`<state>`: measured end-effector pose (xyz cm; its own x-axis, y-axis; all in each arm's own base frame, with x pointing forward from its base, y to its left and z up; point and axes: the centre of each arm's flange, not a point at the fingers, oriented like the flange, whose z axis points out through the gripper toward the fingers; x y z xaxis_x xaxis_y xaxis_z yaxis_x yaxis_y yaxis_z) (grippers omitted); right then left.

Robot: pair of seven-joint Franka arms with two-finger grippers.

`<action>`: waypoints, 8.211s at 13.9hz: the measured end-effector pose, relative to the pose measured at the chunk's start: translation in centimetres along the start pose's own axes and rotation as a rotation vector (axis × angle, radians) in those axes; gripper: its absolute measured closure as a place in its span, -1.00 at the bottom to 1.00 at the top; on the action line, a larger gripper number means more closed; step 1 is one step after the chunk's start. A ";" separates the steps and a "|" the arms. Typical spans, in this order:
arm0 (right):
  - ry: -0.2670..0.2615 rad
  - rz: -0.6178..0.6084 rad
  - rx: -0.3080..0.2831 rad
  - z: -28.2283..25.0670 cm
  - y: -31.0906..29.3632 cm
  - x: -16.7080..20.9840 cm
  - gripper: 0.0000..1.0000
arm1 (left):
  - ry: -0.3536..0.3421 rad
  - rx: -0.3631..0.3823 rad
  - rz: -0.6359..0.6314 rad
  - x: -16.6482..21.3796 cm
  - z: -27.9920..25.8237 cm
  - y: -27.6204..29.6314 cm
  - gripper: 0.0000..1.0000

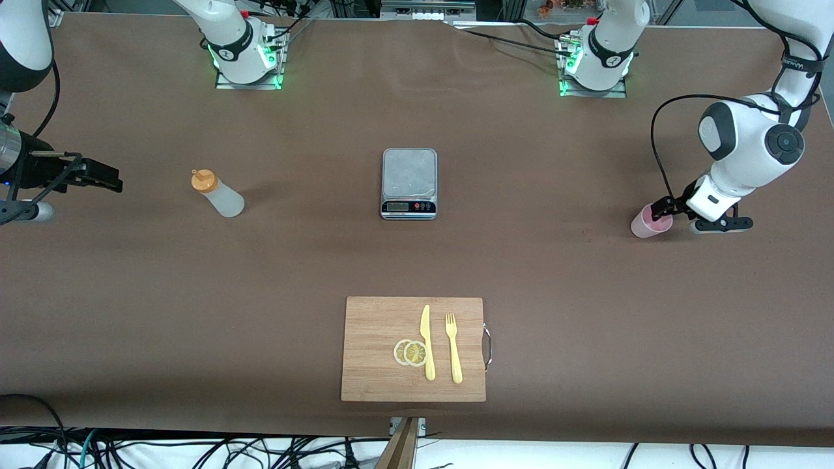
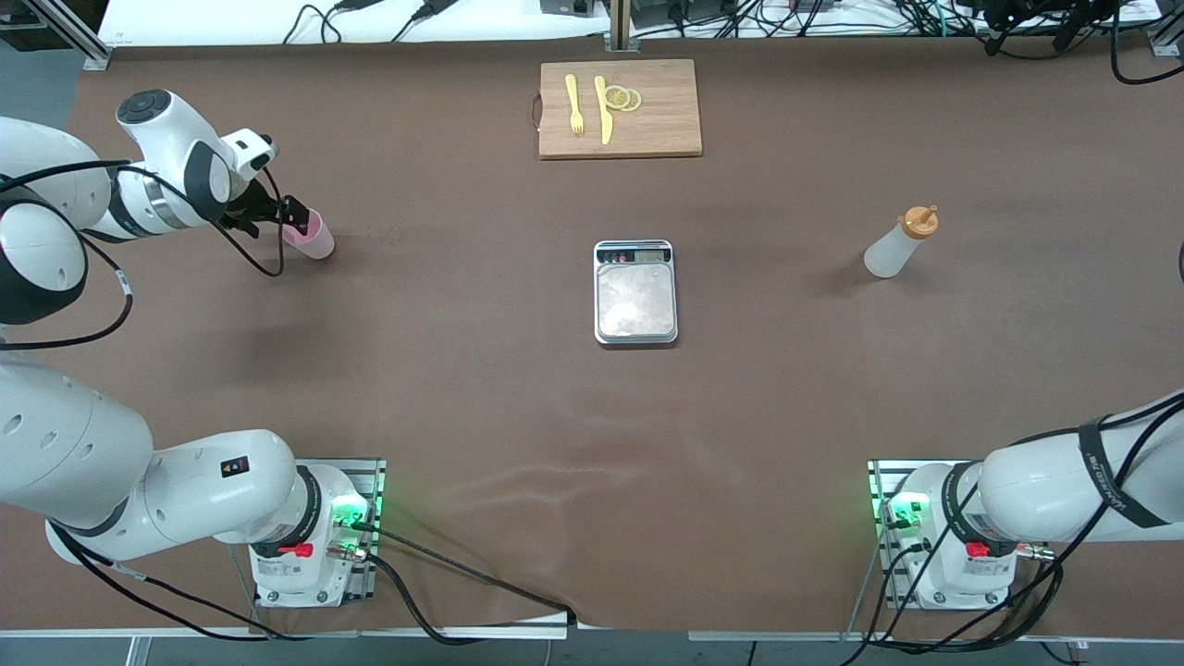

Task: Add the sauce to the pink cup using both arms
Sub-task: 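Close the left gripper around the pink cup and lift it, then carry the pink cup with the left gripper onto the scale, then release the cup on the scale while the right gripper reaches the bottle, then grasp the orange-capped bottle with the right gripper while the left gripper retracts, then lift the bottle with the right gripper and carry it toward the cup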

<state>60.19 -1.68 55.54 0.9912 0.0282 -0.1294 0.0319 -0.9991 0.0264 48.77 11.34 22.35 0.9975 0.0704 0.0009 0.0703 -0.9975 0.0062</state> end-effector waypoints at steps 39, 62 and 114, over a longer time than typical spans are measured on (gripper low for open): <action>0.131 -0.995 0.307 10.2 13.0 1.8 -1.00 | -0.043 -0.096 -0.508 -12.2 -6.7 58.6 0.91; 0.726 -1.447 0.928 40.5 15.9 -6.0 -1.00 | 0.103 -0.053 -0.455 -9.4 -14.8 58.9 -1.00; 0.181 -1.599 -0.057 20.8 -35.3 -2.9 0.36 | -0.048 -0.009 -0.151 5.7 -35.2 5.1 -1.00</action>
<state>53.56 32.84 34.37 -0.0598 0.9968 0.0534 0.9980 0.0588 0.0216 54.73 6.85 57.63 0.9744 0.2194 -0.0483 0.2202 -0.9754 0.0117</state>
